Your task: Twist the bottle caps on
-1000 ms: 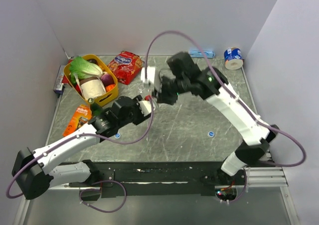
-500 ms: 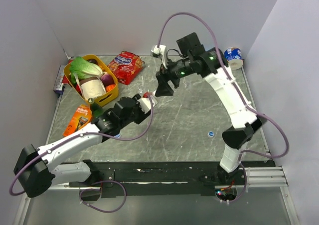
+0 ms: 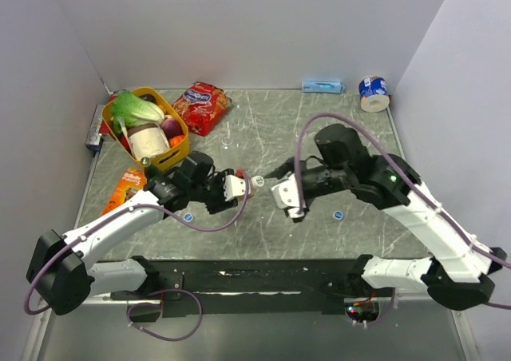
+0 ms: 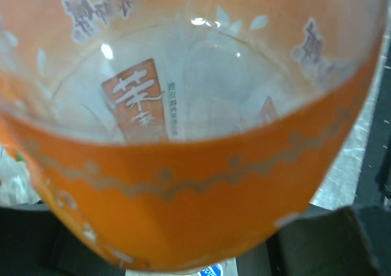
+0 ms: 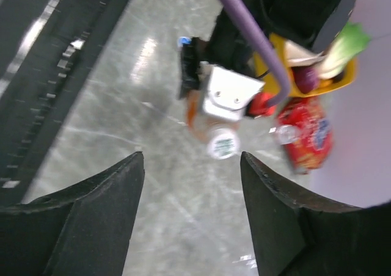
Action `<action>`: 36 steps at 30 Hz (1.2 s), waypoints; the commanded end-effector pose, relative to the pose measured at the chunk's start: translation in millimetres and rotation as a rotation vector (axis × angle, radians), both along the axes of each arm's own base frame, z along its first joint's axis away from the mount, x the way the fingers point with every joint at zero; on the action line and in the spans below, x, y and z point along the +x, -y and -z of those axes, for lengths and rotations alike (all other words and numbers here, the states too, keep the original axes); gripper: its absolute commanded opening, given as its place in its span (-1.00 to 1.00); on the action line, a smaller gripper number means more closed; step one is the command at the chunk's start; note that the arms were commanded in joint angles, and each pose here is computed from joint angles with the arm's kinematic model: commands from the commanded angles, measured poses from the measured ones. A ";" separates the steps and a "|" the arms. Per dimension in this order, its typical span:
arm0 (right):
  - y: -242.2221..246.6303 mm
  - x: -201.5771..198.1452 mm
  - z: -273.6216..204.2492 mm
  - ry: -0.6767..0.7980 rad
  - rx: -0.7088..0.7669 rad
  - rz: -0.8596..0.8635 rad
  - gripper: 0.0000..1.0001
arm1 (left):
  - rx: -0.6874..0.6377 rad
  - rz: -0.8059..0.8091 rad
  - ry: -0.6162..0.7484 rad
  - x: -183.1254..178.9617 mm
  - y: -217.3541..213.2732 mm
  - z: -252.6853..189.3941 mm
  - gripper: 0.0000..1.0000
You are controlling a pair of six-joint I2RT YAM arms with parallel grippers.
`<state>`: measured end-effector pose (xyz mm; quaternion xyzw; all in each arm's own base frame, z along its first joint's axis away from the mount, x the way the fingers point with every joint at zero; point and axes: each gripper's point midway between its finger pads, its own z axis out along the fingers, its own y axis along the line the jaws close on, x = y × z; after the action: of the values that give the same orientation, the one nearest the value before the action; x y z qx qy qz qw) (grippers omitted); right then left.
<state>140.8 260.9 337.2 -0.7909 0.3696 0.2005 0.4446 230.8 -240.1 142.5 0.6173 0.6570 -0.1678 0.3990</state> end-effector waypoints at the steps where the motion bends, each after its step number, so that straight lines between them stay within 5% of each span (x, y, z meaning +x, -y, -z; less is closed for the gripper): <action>1: -28.1 26.9 -8.0 0.170 0.023 -0.043 0.36 | -0.067 0.170 0.034 -9.8 19.4 -30.8 -0.98; 14: -32.7 20.5 7.2 0.158 -0.038 -0.093 0.02 | -0.110 0.208 0.074 -11.6 25.3 -49.9 -0.98; 27: -30.6 27.0 28.0 0.117 -0.085 -0.045 -0.12 | -0.135 0.212 0.113 -10.3 26.5 -58.0 -0.98; 31: -32.8 28.3 31.5 0.066 -0.100 -0.018 -0.33 | -0.164 0.190 0.127 -7.0 28.7 -63.7 -0.98; 32: -34.2 28.3 31.7 0.019 -0.098 0.015 -0.51 | -0.201 0.153 0.132 -2.0 31.7 -69.9 -0.98; 35: -49.9 41.0 25.5 -0.156 -0.085 0.163 -1.00 | -0.283 -0.065 0.116 20.9 33.0 -81.1 -0.98; 36: -54.8 50.8 21.5 -0.208 -0.066 0.241 -1.00 | -0.323 -0.219 0.202 47.1 26.8 -99.6 -0.98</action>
<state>175.8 296.2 314.6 -0.8108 0.3723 0.1577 0.4232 224.6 -256.3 169.9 0.6324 0.6147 -0.2055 0.4242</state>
